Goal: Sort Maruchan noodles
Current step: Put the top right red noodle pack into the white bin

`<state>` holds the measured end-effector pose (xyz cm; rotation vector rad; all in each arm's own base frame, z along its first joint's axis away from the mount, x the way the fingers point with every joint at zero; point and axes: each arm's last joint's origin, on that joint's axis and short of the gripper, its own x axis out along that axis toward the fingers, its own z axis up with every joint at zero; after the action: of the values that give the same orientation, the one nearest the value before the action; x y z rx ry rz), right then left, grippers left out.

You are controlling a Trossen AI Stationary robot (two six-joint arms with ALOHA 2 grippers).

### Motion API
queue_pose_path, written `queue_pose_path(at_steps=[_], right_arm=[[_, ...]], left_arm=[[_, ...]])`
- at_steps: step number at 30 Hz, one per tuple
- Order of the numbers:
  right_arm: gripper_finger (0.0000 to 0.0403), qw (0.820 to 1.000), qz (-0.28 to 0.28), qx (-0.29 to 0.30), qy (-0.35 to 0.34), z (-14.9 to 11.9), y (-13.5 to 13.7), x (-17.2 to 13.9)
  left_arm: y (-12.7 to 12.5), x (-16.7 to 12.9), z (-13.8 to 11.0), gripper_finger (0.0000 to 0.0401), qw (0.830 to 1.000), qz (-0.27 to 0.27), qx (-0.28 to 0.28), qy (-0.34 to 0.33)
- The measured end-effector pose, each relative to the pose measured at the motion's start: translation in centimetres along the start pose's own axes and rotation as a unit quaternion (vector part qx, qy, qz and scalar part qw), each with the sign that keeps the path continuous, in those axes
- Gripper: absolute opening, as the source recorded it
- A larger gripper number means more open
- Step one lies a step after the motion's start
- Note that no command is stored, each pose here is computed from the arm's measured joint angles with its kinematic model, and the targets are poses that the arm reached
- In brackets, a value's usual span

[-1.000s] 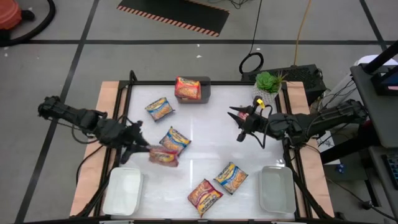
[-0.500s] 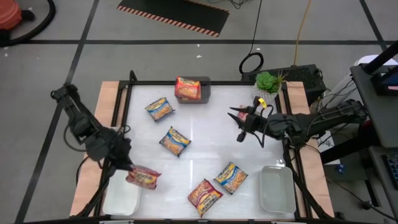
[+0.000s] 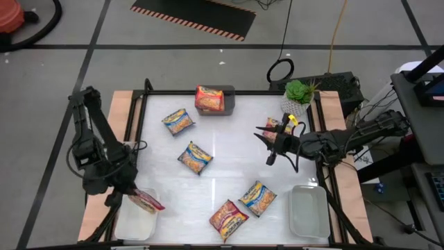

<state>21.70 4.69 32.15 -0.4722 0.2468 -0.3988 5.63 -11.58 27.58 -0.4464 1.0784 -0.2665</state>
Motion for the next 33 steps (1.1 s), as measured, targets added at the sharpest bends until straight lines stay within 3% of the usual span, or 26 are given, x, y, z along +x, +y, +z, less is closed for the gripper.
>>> queue_pose_path(at_steps=[12, 23, 33], right_arm=[[0.0095, 1.0, 0.011, -0.002, -0.006, 0.2, 0.4, -0.3], [0.0095, 1.0, 0.011, 0.007, -0.006, 0.2, 0.4, -0.3], [0.0095, 1.0, 0.011, 0.007, -0.006, 0.2, 0.4, -0.3]], left_arm=[[-0.3, -0.5, -1.6, 0.0076, 0.998, -0.01, -0.049, 0.031], [1.4, -1.0, -3.2, 0.0076, 0.989, 0.083, -0.105, 0.07], [1.4, -1.1, -3.4, 0.0076, 0.988, 0.083, -0.113, 0.069]])
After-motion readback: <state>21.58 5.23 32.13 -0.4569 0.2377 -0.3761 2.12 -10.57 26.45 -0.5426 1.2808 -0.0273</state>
